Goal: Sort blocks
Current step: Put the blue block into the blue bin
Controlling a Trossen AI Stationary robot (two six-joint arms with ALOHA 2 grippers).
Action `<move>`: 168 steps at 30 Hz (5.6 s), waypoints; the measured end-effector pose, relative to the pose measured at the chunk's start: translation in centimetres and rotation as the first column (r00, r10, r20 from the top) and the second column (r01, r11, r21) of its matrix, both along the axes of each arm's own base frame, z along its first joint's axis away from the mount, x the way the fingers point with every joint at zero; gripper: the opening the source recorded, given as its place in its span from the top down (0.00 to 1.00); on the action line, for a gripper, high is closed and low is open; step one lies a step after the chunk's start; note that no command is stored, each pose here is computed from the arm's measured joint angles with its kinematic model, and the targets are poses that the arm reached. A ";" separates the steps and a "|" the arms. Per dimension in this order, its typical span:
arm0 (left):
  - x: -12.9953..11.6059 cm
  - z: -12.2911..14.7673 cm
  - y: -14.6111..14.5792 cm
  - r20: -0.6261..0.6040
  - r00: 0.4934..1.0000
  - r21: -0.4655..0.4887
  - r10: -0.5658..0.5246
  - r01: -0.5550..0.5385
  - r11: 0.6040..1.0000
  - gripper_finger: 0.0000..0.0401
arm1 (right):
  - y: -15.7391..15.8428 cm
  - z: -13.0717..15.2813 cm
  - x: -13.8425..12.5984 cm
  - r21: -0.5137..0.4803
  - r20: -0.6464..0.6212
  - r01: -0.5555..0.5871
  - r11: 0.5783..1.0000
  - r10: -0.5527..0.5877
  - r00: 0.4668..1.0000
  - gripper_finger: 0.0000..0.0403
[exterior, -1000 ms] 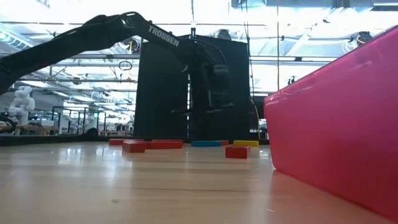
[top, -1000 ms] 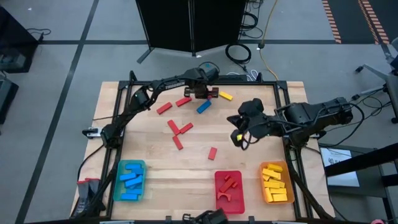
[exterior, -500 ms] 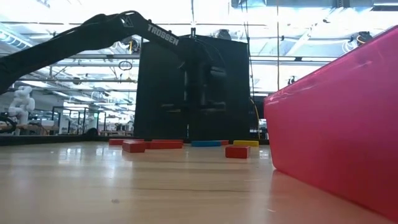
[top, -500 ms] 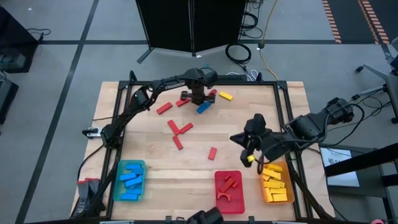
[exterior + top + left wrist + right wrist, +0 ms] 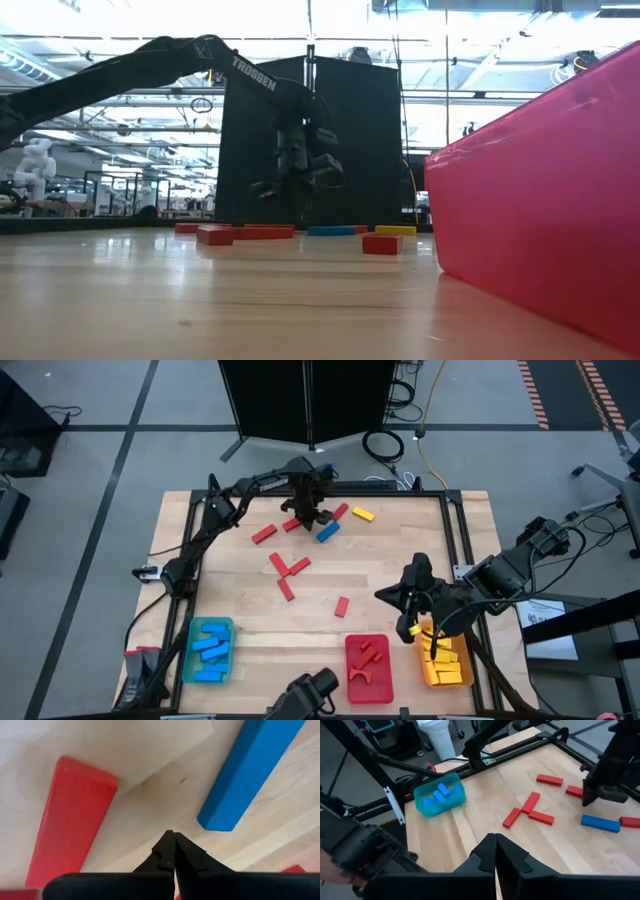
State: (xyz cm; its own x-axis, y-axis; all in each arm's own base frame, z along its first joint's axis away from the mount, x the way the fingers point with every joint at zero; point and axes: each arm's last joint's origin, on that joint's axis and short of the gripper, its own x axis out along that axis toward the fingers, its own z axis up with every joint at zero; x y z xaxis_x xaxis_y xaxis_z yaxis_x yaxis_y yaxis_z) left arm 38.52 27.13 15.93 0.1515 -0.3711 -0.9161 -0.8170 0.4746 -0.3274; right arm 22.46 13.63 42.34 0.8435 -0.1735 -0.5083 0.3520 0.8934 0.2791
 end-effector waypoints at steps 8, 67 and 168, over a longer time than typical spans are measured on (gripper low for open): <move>0.7 0.3 2.4 0.204 0.965 -0.070 0.164 -0.153 0.986 1.00 | 0.2 0.2 0.1 0.020 0.025 0.002 1.000 -0.003 1.000 1.00; 0.3 -1.3 -1.0 0.094 0.995 0.044 -0.027 0.023 0.999 1.00 | -2.9 0.8 -0.1 -0.161 0.069 0.201 0.966 -0.192 0.979 1.00; -24.7 36.3 -22.6 0.387 0.825 0.876 -0.411 -0.190 0.444 0.95 | -31.3 -26.9 21.4 -0.125 -0.886 -0.644 0.754 0.208 0.415 0.45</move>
